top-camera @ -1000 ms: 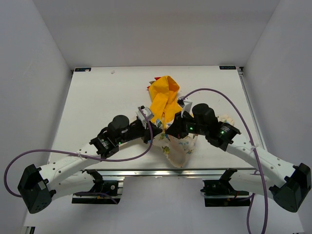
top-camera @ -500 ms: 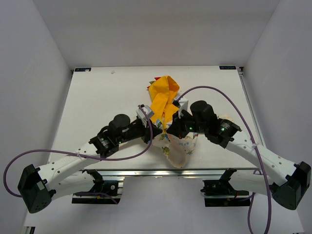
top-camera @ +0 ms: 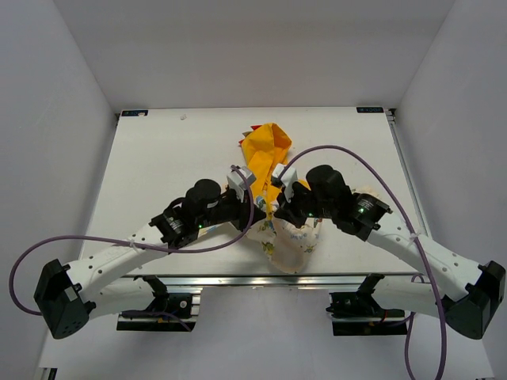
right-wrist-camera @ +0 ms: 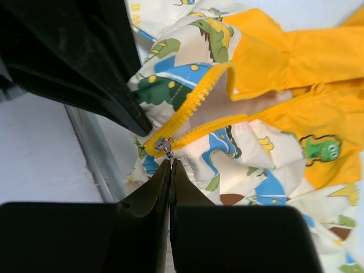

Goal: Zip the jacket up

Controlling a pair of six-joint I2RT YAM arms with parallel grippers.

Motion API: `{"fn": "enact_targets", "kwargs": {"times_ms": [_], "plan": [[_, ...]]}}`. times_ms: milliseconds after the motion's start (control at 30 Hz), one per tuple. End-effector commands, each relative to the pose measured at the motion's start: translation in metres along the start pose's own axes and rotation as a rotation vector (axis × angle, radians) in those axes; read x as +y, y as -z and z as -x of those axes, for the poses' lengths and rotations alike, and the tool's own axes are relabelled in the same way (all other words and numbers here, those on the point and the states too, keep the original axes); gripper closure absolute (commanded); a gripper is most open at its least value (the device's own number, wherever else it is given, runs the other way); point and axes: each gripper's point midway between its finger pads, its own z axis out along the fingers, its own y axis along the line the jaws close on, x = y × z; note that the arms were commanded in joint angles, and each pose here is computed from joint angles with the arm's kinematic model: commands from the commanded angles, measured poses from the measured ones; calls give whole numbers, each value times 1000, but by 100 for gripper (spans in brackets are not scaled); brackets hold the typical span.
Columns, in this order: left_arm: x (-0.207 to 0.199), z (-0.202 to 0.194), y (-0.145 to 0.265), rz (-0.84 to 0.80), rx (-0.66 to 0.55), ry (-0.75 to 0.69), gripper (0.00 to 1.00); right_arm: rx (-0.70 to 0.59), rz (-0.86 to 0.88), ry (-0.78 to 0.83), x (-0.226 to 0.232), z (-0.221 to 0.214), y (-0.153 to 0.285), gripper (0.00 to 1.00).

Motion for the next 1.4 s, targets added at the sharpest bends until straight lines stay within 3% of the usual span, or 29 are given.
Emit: {"fn": "enact_targets", "kwargs": {"times_ms": [0,333,500,600,833,1000,1100,1133,1233,1300,1367], "plan": [[8,-28,4,61,149,81,100,-119,-112,183,-22,31,16,100],[8,-47,16,165,328,279,100,-49,-262,279,-53,21,-10,100],[20,-84,20,267,481,365,100,-248,-342,298,-57,48,-2,100],[17,-98,21,250,507,402,100,-360,-348,308,-52,63,12,100],[-2,-98,22,135,499,420,100,-309,-376,307,-61,51,0,100],[13,-125,30,251,630,449,100,-335,-321,310,-51,59,-2,100],[23,-113,28,317,597,422,76,-286,-248,253,-39,54,-4,100],[26,-105,27,332,569,407,74,-240,-212,226,-34,46,-9,100],[19,-76,23,277,465,365,76,-187,-199,150,-32,40,-10,100],[12,-68,22,234,439,357,84,-189,-263,148,-45,42,-12,100],[9,-78,27,223,488,370,96,-178,-328,146,-57,43,-15,100]]}}
